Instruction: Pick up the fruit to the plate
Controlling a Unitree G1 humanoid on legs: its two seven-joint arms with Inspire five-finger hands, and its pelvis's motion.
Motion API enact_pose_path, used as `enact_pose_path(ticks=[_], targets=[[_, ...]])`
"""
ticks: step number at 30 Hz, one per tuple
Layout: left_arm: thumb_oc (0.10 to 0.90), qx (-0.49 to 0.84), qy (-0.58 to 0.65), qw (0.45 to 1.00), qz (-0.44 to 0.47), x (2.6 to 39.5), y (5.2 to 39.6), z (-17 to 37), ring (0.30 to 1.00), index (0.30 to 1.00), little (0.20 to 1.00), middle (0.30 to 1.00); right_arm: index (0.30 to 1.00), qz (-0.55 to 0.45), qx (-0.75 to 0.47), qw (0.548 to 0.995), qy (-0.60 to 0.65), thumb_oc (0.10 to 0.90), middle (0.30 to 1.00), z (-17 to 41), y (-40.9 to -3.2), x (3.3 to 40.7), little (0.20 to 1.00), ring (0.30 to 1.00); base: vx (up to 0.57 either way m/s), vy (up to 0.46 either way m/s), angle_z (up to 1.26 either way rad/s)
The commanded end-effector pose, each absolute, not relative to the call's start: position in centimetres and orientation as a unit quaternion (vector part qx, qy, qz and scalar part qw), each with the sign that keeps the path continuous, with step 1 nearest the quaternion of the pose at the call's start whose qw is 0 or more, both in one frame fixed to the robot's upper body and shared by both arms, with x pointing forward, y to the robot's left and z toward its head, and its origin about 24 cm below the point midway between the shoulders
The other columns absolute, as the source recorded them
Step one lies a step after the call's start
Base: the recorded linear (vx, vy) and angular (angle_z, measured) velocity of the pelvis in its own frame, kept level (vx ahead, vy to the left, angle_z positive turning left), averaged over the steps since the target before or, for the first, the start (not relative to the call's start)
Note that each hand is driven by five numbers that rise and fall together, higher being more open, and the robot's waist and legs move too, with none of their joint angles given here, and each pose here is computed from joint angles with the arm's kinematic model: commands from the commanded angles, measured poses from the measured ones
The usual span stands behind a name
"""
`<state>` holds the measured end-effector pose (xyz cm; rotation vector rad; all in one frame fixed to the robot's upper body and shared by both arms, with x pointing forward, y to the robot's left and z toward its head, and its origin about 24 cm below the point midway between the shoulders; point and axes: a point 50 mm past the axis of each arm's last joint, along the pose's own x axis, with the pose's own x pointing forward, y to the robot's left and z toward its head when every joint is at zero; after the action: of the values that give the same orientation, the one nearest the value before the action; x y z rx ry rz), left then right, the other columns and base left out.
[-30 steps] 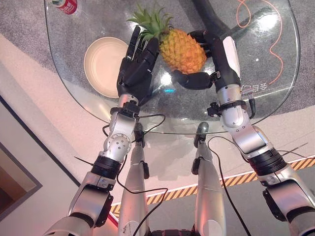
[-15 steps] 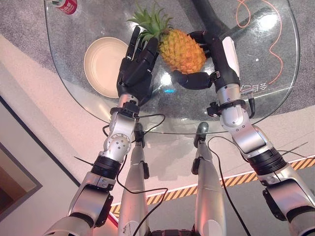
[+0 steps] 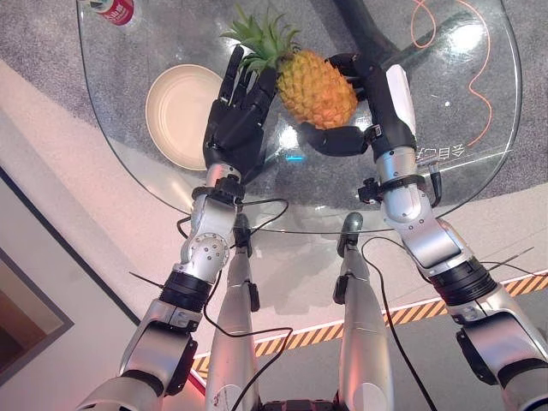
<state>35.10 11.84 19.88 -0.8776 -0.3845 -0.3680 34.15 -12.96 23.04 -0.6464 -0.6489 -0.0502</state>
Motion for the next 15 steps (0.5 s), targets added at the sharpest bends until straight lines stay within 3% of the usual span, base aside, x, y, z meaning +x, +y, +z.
enact_pose_path(ticks=[1, 15], targets=[[0.800, -0.380, -0.291, 0.838, -0.262, 33.26, 9.25, 26.04, 0.900, 0.900, 0.900, 0.900, 0.300, 0.066, -0.254, 0.807, -0.530, 0.100, 0.300, 29.66, -7.70, 28.68, 0.200, 0.300, 0.00, 0.000, 0.00], [0.800, -0.384, -0.294, 0.848, -0.218, 33.37, 9.82, 26.04, 0.900, 0.900, 0.900, 0.900, 0.300, 0.080, -0.247, 0.798, -0.544, 0.100, 0.300, 30.17, -7.37, 28.13, 0.200, 0.300, 0.00, 0.000, 0.00]])
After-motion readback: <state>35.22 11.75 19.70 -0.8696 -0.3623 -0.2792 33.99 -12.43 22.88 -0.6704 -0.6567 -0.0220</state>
